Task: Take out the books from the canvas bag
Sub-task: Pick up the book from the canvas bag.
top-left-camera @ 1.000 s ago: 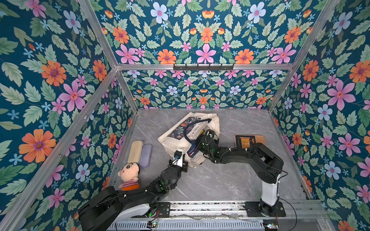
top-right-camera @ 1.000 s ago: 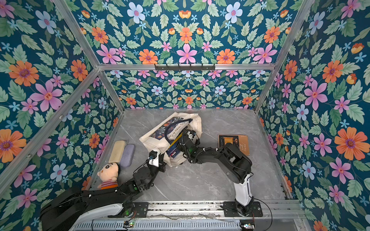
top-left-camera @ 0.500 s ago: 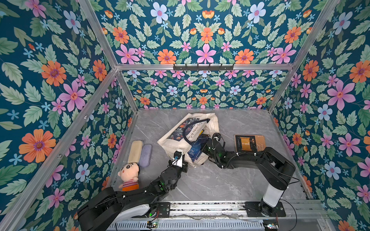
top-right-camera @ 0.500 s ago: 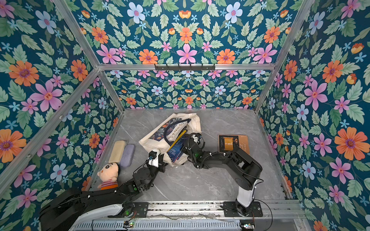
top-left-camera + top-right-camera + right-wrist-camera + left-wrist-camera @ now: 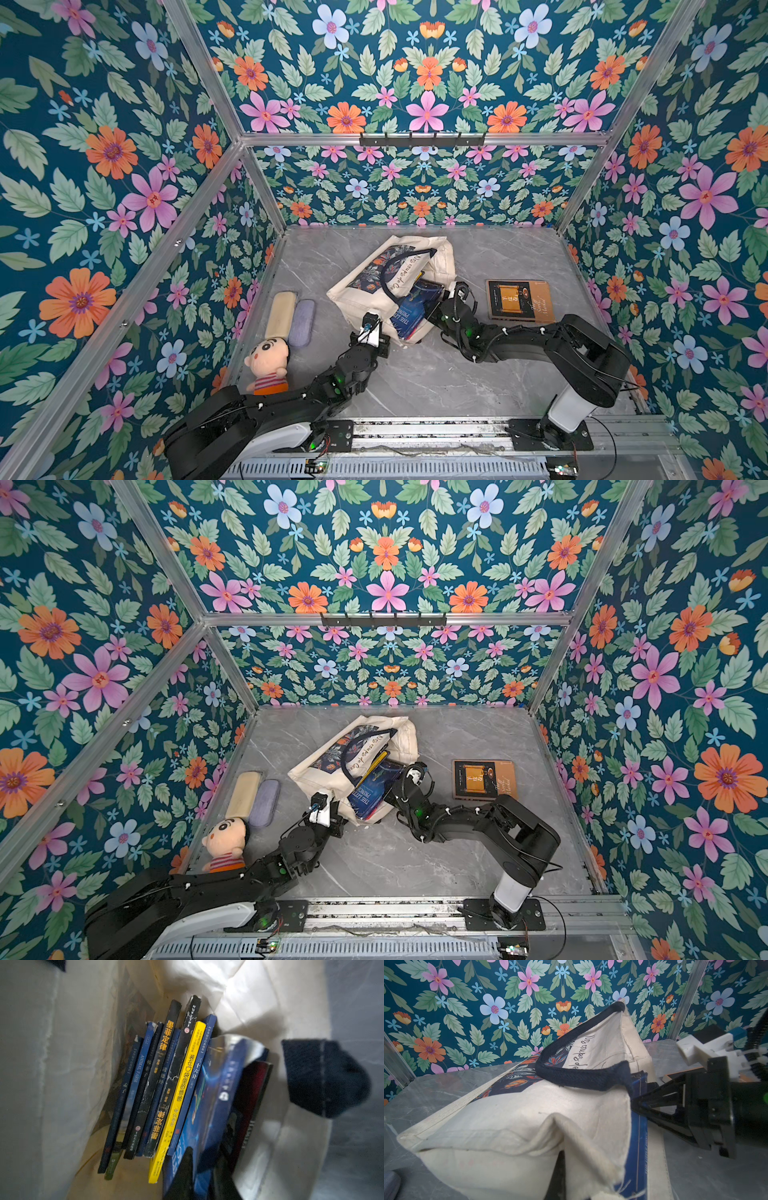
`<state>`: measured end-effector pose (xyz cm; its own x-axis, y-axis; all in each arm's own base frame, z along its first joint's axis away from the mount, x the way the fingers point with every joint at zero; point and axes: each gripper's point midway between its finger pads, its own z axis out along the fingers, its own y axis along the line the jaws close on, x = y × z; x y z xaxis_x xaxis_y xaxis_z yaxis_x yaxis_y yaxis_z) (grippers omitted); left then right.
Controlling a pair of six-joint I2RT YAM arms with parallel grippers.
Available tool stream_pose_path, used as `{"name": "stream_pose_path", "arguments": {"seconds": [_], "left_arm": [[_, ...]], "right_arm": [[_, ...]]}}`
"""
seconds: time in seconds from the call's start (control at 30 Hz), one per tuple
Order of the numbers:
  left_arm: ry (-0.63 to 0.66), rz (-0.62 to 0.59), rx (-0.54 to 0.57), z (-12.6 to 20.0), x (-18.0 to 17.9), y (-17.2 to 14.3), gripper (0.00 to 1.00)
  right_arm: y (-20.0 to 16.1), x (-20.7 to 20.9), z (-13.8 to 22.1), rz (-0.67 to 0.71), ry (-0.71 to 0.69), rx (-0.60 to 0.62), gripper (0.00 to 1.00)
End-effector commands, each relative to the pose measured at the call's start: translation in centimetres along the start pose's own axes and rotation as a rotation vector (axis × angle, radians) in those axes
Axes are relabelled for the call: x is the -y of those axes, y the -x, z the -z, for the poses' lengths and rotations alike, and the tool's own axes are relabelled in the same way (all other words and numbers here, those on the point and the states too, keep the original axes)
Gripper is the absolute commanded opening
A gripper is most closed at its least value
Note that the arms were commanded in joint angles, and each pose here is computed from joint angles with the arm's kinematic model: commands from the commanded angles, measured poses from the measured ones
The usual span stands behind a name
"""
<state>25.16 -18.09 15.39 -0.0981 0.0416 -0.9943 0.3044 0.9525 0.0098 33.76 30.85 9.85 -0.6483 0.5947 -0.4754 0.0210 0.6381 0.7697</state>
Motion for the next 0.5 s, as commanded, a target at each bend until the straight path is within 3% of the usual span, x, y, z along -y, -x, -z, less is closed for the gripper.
{"name": "stream_pose_path", "arguments": {"seconds": [0.0,0.3,0.37,0.47], "left_arm": [[0.032,-0.005,-0.001,-0.1,-0.5,0.0,0.0],[0.024,-0.009,0.002,-0.1,-0.4,0.0,0.0],[0.021,-0.01,0.002,-0.1,-0.3,0.0,0.0],[0.036,-0.011,-0.004,0.0,-0.7,-0.3,0.0]], "right_arm": [[0.0,-2.1,-0.4,-0.02,0.094,0.0,0.3],[-2.5,-3.6,-2.5,-0.004,0.113,-0.044,0.41],[-2.7,-3.6,-2.8,-0.013,0.115,-0.043,0.37],[-2.7,-2.7,-2.8,-0.026,0.1,-0.022,0.23]]}}
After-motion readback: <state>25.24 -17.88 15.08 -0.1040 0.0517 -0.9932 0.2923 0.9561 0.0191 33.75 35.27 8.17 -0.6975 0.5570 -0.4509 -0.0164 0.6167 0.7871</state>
